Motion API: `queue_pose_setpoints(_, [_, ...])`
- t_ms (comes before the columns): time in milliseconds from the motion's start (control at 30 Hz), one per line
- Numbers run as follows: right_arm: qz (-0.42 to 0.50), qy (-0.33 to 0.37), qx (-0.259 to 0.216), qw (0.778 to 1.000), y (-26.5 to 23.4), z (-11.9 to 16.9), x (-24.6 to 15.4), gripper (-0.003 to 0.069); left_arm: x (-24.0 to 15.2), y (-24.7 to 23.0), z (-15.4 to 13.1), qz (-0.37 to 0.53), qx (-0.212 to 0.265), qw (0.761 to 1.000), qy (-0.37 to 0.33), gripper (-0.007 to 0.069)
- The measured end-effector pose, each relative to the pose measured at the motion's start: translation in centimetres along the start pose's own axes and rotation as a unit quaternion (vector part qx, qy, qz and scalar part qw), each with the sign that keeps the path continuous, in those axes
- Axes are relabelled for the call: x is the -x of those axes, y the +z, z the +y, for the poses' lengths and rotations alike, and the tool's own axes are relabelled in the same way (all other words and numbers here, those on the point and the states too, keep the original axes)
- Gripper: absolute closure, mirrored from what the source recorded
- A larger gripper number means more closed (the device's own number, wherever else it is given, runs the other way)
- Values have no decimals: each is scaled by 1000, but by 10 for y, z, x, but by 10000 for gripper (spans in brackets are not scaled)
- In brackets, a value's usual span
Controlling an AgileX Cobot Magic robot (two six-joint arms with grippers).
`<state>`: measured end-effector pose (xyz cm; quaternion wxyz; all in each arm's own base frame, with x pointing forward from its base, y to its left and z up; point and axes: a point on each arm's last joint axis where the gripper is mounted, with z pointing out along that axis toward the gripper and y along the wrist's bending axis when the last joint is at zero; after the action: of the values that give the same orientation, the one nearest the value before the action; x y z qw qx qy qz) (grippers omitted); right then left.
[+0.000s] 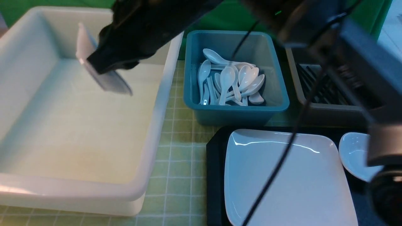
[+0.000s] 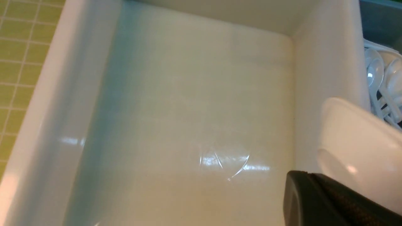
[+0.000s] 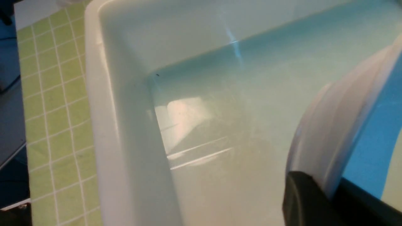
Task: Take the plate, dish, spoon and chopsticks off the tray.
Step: Use the right arm to put the small plate into the large storage box on the left, then use the right arm to grab a small plate from the dinner plate
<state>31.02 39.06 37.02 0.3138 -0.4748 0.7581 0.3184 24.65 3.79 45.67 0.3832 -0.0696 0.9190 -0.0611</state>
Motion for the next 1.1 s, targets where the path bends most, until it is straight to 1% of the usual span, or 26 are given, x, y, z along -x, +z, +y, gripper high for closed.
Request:
queue_pose_setpoints(67, [25, 6, -3, 1000, 44, -6, -14, 634, -7, 9, 0, 14, -11, 1000, -7, 638])
queue_pose_setpoints(200, [81, 4, -23, 996, 89, -18, -43, 625, -12, 17, -1, 22, -30, 999, -9, 638])
queue_pose_setpoints(333, [114, 8, -41, 993, 105, -25, -58, 589, -13, 19, -2, 22, -36, 999, -7, 638])
queue_pose_setpoints(367, [121, 11, -41, 992, 110, -26, -62, 552, -13, 18, -2, 21, -36, 999, -5, 638])
queue_pose_setpoints(400, [122, 11, -42, 992, 110, -26, -62, 552, -13, 18, -2, 21, -36, 999, -4, 638])
queue_pose_setpoints(500, [132, 28, -43, 990, 116, -28, -68, 444, -13, 18, -3, 20, -37, 999, -1, 638])
queue_pose_setpoints(600, [142, 44, -41, 988, 113, -26, -67, 364, -13, 18, -2, 19, -37, 999, -1, 638])
queue_pose_setpoints(700, [124, 64, -44, 989, 98, -22, -55, 320, -13, 18, -3, 18, -41, 999, -3, 638])
queue_pose_setpoints(767, [101, 61, -53, 992, 78, -17, -40, 330, -12, 18, -5, 17, -52, 998, -2, 638])
queue_pose_setpoints(800, [86, 56, -65, 993, 62, -16, -30, 347, -12, 18, -7, 16, -60, 998, 2, 638])
queue_pose_setpoints(833, [72, 47, -83, 993, 44, -15, -20, 377, -12, 18, -10, 16, -67, 998, 7, 638])
queue_pose_setpoints(867, [56, 35, -115, 991, 17, -16, -9, 433, -13, 19, -15, 18, -75, 997, 14, 638])
queue_pose_setpoints(900, [54, 34, -115, 991, 13, -14, -7, 442, -13, 19, -16, 18, -77, 997, 16, 638])
queue_pose_setpoints(933, [36, 23, -158, 986, -28, -18, 4, 516, -15, 20, -29, 23, -94, 995, 35, 638])
queue_pose_setpoints(967, [30, 19, -181, 983, -53, -21, 7, 562, -16, 21, -36, 26, -103, 993, 47, 638])
queue_pose_setpoints(1033, [36, 13, -220, 975, -96, -26, 4, 620, -21, 22, -57, 36, -129, 988, 81, 638])
queue_pose_setpoints(1067, [48, 16, -241, 969, -118, -32, -4, 643, -26, 23, -73, 44, -150, 982, 105, 638])
queue_pose_setpoints(1100, [64, 20, -260, 963, -138, -39, -15, 648, -30, 23, -84, 47, -165, 978, 120, 638])
